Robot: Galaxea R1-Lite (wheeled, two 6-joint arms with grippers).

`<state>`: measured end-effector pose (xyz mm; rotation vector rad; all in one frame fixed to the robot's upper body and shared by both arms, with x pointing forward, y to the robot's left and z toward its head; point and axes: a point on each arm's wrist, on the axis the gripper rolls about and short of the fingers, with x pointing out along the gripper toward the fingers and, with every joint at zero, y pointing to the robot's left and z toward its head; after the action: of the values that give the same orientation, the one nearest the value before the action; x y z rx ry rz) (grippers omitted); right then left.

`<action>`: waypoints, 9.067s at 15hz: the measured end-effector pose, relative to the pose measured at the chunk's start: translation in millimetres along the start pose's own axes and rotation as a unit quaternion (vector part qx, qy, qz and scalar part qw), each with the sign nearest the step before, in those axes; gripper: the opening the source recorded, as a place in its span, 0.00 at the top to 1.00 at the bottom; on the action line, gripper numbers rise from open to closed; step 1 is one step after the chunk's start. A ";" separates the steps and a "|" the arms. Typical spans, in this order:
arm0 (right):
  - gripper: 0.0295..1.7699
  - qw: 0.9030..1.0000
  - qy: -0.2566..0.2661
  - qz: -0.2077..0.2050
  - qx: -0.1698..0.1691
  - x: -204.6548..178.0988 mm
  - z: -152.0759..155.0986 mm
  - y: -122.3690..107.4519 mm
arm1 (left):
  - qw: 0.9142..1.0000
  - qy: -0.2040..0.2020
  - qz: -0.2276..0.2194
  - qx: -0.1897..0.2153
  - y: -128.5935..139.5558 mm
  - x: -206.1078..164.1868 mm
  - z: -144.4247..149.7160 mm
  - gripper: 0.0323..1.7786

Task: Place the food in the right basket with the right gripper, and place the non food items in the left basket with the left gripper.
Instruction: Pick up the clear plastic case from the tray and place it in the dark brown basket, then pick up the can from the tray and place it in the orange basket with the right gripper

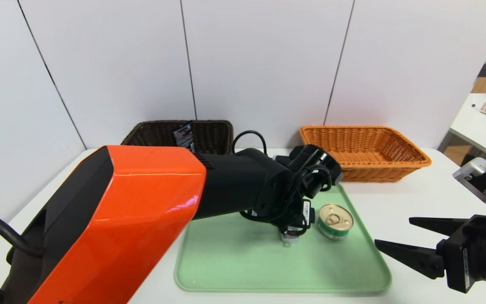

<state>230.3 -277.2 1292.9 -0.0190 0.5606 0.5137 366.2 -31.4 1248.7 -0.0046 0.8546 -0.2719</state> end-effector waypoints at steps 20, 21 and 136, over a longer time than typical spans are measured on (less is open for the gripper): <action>0.04 1.000 -0.004 -0.001 -0.001 -1.5 0.9 0.2 | 1.000 -0.003 0.020 0.010 -0.6 6.6 -4.2 0.63; 0.04 1.000 -0.004 -0.001 -0.001 -1.7 0.8 0.3 | 1.000 -0.004 0.020 0.011 -0.5 6.3 -4.0 0.70; 0.04 0.998 0.021 0.010 -0.065 97.5 -31.2 -8.1 | 0.940 -0.127 -0.194 0.251 183.4 -207.1 -34.9 0.05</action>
<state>289.1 -244.2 1215.5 -0.1486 0.5688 0.5704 254.0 198.8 1359.2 0.2650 0.5026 -0.8382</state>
